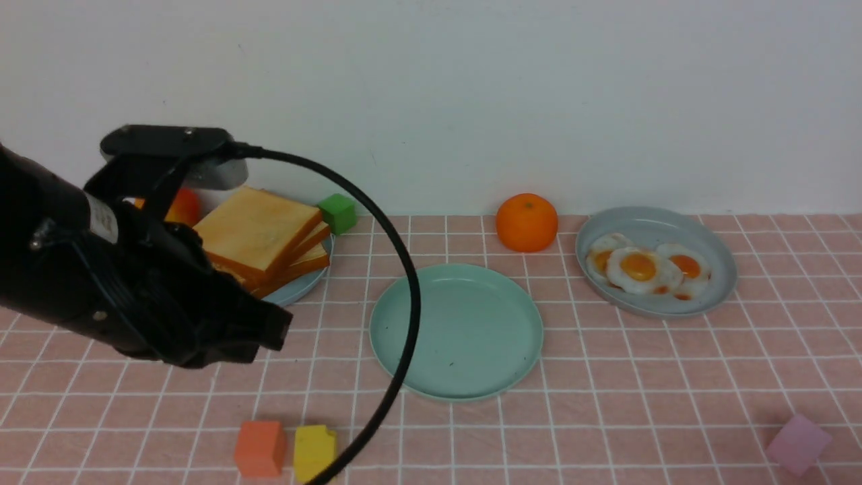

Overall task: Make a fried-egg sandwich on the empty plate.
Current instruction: Use the left arm to grab a slice of bread

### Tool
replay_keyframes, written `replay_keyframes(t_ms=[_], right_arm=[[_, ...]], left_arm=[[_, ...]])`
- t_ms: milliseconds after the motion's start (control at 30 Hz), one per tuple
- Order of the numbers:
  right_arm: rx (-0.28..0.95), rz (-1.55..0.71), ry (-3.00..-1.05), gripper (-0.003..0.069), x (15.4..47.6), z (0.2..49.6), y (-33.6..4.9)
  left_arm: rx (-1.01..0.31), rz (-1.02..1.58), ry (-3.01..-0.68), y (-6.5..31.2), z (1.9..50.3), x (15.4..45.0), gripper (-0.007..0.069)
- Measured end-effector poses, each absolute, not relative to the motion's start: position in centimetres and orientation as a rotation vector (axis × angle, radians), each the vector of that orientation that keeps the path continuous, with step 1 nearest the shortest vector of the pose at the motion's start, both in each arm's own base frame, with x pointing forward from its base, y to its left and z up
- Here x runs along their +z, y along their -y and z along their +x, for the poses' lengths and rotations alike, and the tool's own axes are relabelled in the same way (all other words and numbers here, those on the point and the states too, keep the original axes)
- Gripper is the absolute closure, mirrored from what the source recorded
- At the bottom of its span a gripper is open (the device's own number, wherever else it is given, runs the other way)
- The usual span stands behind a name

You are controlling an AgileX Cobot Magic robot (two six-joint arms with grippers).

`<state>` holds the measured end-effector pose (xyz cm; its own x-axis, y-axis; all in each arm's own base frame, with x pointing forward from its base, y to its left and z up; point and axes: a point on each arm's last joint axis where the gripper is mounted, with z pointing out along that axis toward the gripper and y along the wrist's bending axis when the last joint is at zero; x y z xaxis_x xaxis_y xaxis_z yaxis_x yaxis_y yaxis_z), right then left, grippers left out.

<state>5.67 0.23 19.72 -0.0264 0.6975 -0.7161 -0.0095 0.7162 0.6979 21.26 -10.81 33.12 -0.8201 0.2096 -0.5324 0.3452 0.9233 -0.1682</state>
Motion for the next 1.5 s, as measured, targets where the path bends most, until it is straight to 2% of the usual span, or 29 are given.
replay_keyframes(t_ms=[167,267,300,367,433,567,667,800,967,1100,1133,1200,1333,1500], right_arm=[[0.78,0.712,-1.272,0.0418,21.3,5.5,0.3],[0.821,0.71,-1.302,0.0421,22.1,5.4,0.0],[0.821,0.625,-1.386,0.0436,24.2,4.9,-0.6],[0.761,0.471,-1.581,0.0462,26.8,4.2,-1.3],[0.635,0.248,-1.832,0.05,30.1,3.4,-1.7],[0.505,-0.092,-2.124,0.0558,34.8,2.2,-1.8],[0.475,-0.28,-2.207,0.0588,37.7,1.7,-1.9],[0.472,-0.445,-2.151,0.0601,40.8,1.6,-2.2],[0.47,-0.557,-2.088,0.0601,41.9,1.4,-2.5],[0.498,-0.596,-2.017,0.0596,42.4,1.5,-2.8],[0.501,-0.596,-2.014,0.0596,42.4,1.5,-2.8],[0.504,-0.597,-1.996,0.0595,42.6,1.5,-2.9],[0.505,-0.595,-1.991,0.0592,42.6,1.5,-2.9],[0.526,-0.598,-1.99,0.0589,42.6,1.4,-3.0]], left_arm=[[-0.331,0.413,-2.562,10.7,21.2,33.1,0.062],[-0.333,0.413,-2.541,10.8,21.4,33.2,0.0621],[-0.334,0.413,-2.531,10.9,21.7,33.4,0.063],[-0.32,0.421,-2.53,11.2,22.5,33.7,0.0638],[-0.269,0.433,-2.534,11.4,24.0,34.3,0.0638],[-0.209,0.367,-2.606,11.3,28.0,34.1,0.0638],[-0.182,0.303,-2.665,11.0,31.8,33.0,0.0638],[-0.147,0.249,-2.691,10.7,36.5,31.2,0.0638],[-0.078,0.266,-2.699,11.4,40.7,28.8,0.0628],[-0.015,0.287,-2.701,12.0,44.2,26.0,0.05],[-0.011,0.288,-2.695,12.0,44.4,26.1,0.0483],[0.058,0.313,-2.677,11.9,45.8,24.9,0.036],[0.106,0.312,-2.643,11.9,46.9,23.8,0.0214],[0.116,0.309,-2.602,12.0,47.8,22.7,0.0164]])
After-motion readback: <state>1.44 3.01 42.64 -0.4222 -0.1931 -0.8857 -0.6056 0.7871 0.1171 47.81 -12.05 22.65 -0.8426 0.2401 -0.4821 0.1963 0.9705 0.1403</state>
